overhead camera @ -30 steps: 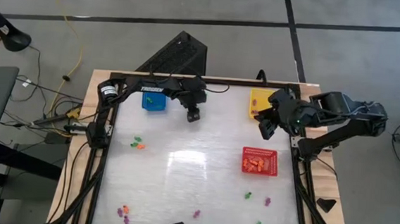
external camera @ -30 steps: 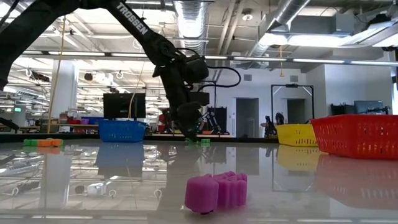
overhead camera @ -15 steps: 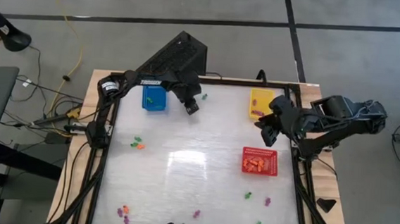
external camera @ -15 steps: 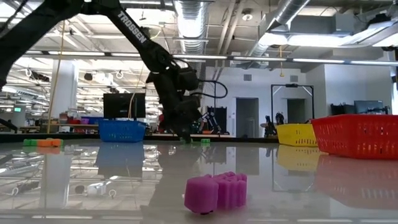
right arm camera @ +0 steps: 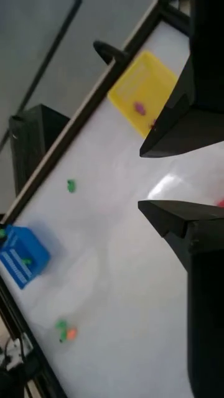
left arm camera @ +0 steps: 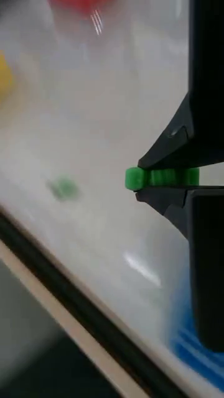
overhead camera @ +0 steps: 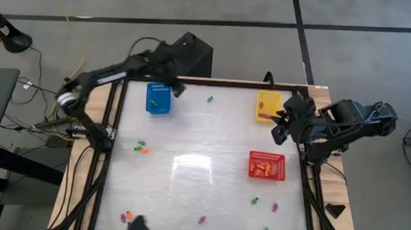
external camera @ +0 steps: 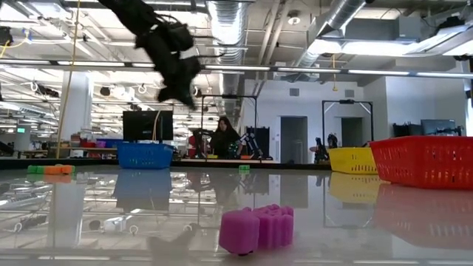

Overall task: Sort Halloween decoration
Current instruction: Put the green skeleton toy into the blue bin

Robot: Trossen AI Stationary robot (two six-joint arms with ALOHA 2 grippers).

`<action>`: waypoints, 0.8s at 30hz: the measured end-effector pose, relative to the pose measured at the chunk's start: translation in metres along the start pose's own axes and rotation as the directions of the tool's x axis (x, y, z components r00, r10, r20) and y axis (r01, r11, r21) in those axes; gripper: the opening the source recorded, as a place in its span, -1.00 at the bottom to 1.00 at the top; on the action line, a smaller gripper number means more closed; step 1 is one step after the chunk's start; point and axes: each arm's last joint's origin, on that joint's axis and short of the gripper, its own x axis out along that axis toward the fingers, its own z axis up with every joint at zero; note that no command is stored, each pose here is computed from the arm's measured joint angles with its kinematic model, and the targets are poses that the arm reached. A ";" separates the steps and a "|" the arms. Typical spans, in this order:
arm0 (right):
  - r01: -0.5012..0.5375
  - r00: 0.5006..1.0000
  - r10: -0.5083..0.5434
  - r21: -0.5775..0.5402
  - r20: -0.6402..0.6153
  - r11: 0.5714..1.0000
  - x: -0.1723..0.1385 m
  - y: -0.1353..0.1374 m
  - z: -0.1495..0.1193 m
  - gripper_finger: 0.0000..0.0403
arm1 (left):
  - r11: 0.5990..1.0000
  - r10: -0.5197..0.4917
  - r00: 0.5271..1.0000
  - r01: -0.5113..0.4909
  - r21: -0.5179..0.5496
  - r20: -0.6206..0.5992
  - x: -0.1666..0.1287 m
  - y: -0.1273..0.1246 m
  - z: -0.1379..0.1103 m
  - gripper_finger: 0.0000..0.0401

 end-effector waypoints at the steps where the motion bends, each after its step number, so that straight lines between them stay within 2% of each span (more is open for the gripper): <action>1: 0.008 1.000 -0.008 -0.005 0.010 1.000 0.000 0.000 0.000 -0.25 | 0.998 0.059 0.997 -0.060 -0.001 -0.048 -0.003 0.004 -0.011 -0.97; 4: 0.026 0.999 -0.025 -0.028 0.032 0.999 0.000 -0.001 0.001 -0.25 | 0.989 0.145 0.978 -0.148 -0.009 -0.148 0.004 0.012 -0.039 -0.97; 9: 0.044 0.998 -0.043 -0.028 0.044 0.999 0.001 -0.002 0.002 -0.25 | 0.963 0.251 0.954 -0.263 -0.054 -0.166 0.016 0.017 -0.052 -0.95; 13: 0.023 0.999 -0.023 -0.019 0.023 1.000 0.000 -0.002 0.001 -0.25 | 0.948 0.307 0.940 -0.316 -0.037 -0.147 0.016 0.019 -0.051 -0.68; 17: -0.004 1.000 0.003 0.013 0.010 1.000 -0.002 -0.001 0.000 -0.25 | 0.954 0.298 0.943 -0.299 0.015 -0.149 0.017 0.019 -0.052 -0.28; 20: -0.018 1.000 0.018 0.013 0.008 1.000 -0.004 0.000 -0.002 -0.25 | 0.957 0.287 0.946 -0.290 0.004 -0.152 0.016 0.019 -0.052 -0.01; 22: -0.025 1.000 0.025 0.012 0.007 1.000 -0.004 0.001 -0.002 -0.25 | 0.960 0.263 0.955 -0.273 -0.059 -0.139 0.017 0.018 -0.051 0.12; 24: -0.027 1.000 0.027 0.024 0.007 0.999 -0.004 0.002 -0.003 -0.25 | 0.975 0.143 0.987 -0.153 -0.161 -0.076 0.018 0.015 -0.045 0.21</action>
